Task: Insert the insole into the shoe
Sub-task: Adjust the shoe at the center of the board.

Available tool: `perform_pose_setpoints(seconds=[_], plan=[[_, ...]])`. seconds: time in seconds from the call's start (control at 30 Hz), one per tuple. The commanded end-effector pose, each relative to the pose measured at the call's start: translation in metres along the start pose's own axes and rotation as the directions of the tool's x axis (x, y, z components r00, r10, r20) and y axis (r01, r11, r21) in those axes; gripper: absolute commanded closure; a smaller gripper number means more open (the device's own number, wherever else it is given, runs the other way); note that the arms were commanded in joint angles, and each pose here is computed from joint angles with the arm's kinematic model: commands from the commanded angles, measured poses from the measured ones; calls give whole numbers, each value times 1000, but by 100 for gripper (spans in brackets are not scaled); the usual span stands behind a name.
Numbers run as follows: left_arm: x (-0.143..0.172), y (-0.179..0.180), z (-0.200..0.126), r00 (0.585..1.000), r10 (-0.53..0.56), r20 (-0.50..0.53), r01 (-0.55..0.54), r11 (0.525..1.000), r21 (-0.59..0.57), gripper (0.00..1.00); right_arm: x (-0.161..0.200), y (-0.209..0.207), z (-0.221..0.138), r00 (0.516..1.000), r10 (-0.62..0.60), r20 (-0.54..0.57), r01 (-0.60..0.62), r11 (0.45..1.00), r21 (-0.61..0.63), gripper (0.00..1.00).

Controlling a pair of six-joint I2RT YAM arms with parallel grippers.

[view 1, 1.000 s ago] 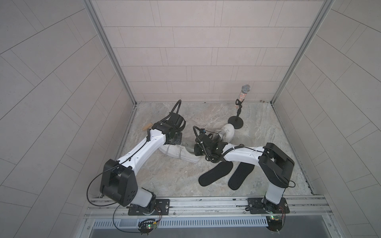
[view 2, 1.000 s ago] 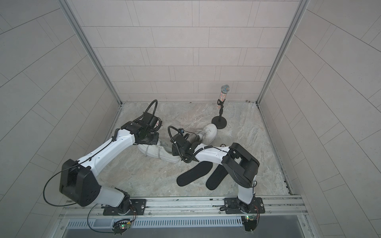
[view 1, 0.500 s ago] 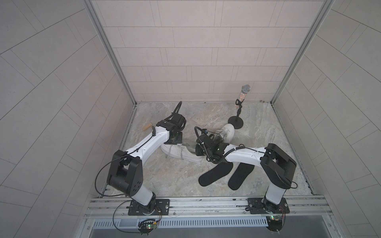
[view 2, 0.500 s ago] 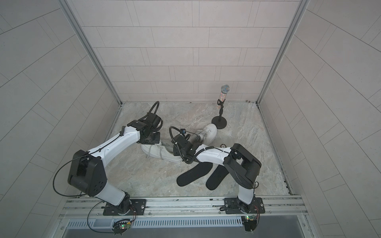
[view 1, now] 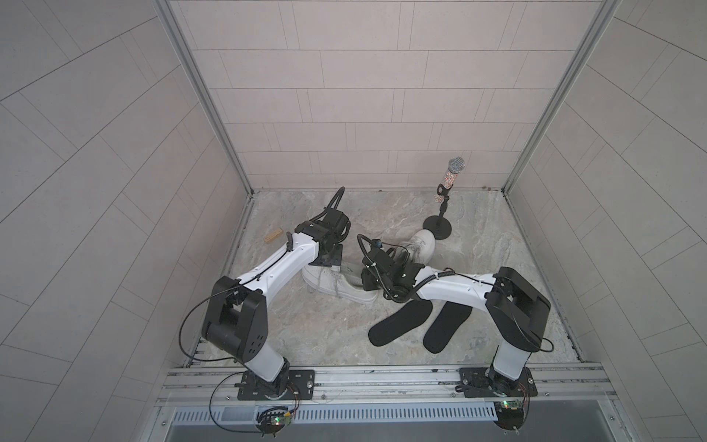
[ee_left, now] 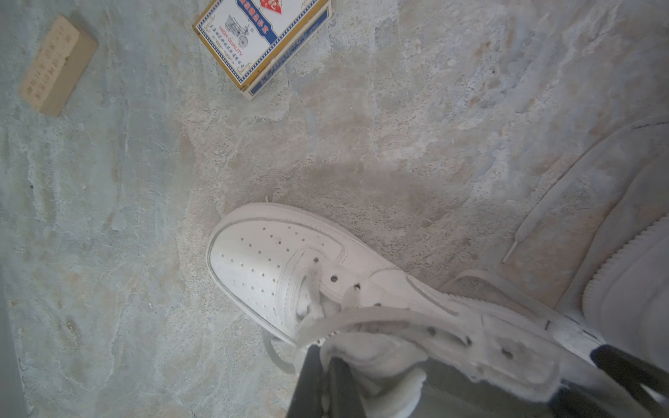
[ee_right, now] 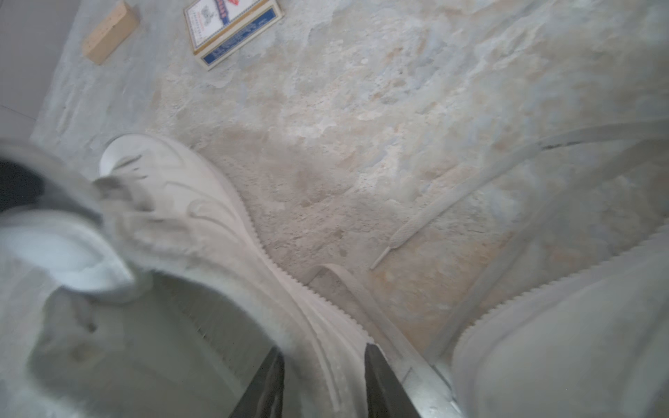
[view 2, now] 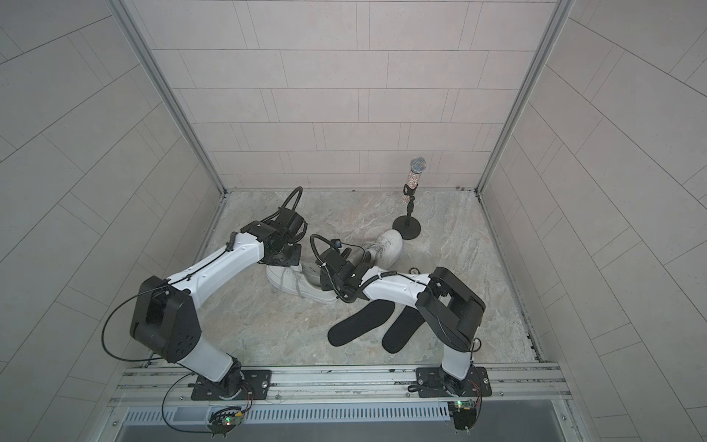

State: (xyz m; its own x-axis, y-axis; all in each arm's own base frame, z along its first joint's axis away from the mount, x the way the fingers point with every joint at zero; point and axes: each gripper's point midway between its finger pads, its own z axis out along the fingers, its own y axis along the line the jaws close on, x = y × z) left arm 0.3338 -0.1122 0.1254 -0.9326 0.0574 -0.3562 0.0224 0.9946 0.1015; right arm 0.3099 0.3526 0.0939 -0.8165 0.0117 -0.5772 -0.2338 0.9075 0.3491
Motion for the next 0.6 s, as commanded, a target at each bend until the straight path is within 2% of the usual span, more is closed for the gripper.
perform_pose_setpoints(seconds=[0.0,0.1,0.23,0.33,0.57], plan=[[-20,13,-4,998,12,65,-8,998,-68,100,0,24,-4,1000,-7,-16,5,997,-83,54],[-21,12,-3,998,12,60,-9,998,-57,96,-4,34,-7,1000,0,-13,-1,992,-129,48],[-17,4,-9,999,1,52,-1,1000,5,72,-9,41,-12,1000,10,-14,-13,986,-168,44],[-12,-5,-21,998,-5,56,0,997,83,60,-13,37,-18,1000,20,-18,-23,982,-187,41],[-6,-15,-59,994,4,107,-26,977,211,48,-34,20,-54,998,58,14,-53,973,-223,33]])
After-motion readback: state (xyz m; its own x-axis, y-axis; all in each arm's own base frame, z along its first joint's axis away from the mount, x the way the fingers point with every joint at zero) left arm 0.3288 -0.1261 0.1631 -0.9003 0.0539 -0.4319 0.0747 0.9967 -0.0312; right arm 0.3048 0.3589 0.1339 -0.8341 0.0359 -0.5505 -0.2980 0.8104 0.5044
